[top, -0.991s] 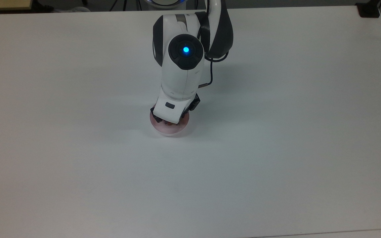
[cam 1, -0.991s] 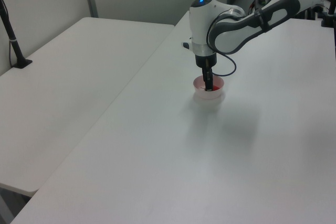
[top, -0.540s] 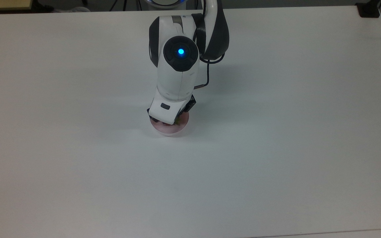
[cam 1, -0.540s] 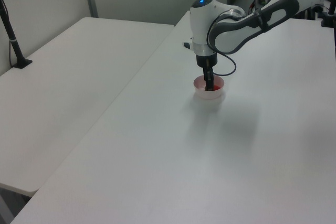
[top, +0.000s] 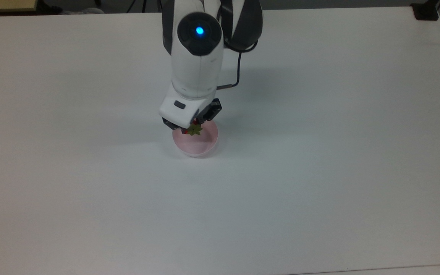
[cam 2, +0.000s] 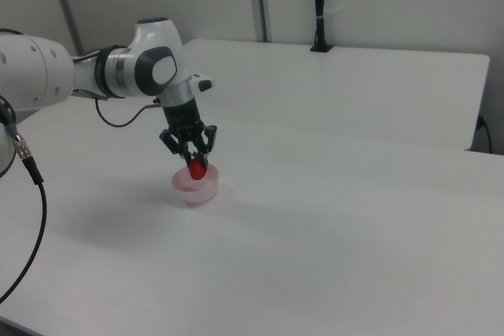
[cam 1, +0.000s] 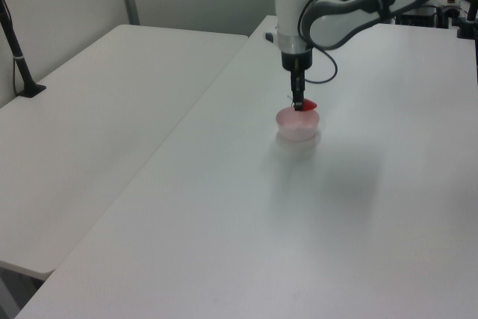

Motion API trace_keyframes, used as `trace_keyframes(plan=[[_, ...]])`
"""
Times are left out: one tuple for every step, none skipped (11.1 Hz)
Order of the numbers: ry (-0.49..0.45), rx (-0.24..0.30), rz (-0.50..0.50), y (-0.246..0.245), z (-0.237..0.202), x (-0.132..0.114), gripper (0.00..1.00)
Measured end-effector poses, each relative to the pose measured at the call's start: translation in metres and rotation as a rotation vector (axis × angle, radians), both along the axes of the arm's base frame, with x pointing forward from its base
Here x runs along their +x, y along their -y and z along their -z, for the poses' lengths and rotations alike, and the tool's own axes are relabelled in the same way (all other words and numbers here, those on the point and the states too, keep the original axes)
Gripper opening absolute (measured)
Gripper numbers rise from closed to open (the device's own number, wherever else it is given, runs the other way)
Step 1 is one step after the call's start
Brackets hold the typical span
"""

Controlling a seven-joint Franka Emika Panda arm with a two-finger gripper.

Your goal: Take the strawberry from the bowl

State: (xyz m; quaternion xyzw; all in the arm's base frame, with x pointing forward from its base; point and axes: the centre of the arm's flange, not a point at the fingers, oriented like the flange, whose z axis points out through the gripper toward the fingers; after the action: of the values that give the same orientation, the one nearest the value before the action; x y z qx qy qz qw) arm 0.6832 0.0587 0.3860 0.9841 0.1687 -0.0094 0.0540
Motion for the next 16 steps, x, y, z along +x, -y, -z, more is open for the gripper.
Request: trace_keyframes(plan=[[0.008, 0.001, 0.019, 0.012, -0.012, -0.001, 0.37], [0.014, 0.0, 0.043, 0.027, -0.022, -0.002, 0.37], [0.02, -0.001, 0.07, 0.046, -0.026, -0.002, 0.37], [0.019, -0.004, 0.104, 0.07, -0.025, -0.002, 0.4], [0.011, -0.017, 0.138, 0.097, -0.021, -0.003, 0.4], [0.001, -0.048, 0.17, 0.13, -0.012, -0.004, 0.41], [0.016, -0.075, 0.198, 0.165, -0.001, -0.003, 0.41], [0.032, -0.094, 0.221, 0.195, 0.012, -0.003, 0.42], [0.028, -0.115, 0.235, 0.218, 0.025, -0.005, 0.43], [0.022, -0.127, 0.241, 0.229, 0.034, -0.006, 0.52], [0.022, -0.13, 0.241, 0.23, 0.035, -0.005, 0.67], [0.034, -0.13, 0.237, 0.227, 0.029, -0.004, 0.8], [0.05, -0.13, 0.234, 0.224, 0.017, -0.003, 0.96], [0.06, -0.129, 0.233, 0.22, 0.002, -0.004, 1.0], [0.069, -0.125, 0.246, 0.215, -0.02, -0.008, 1.0], [0.085, -0.12, 0.292, 0.203, -0.041, -0.011, 1.0]])
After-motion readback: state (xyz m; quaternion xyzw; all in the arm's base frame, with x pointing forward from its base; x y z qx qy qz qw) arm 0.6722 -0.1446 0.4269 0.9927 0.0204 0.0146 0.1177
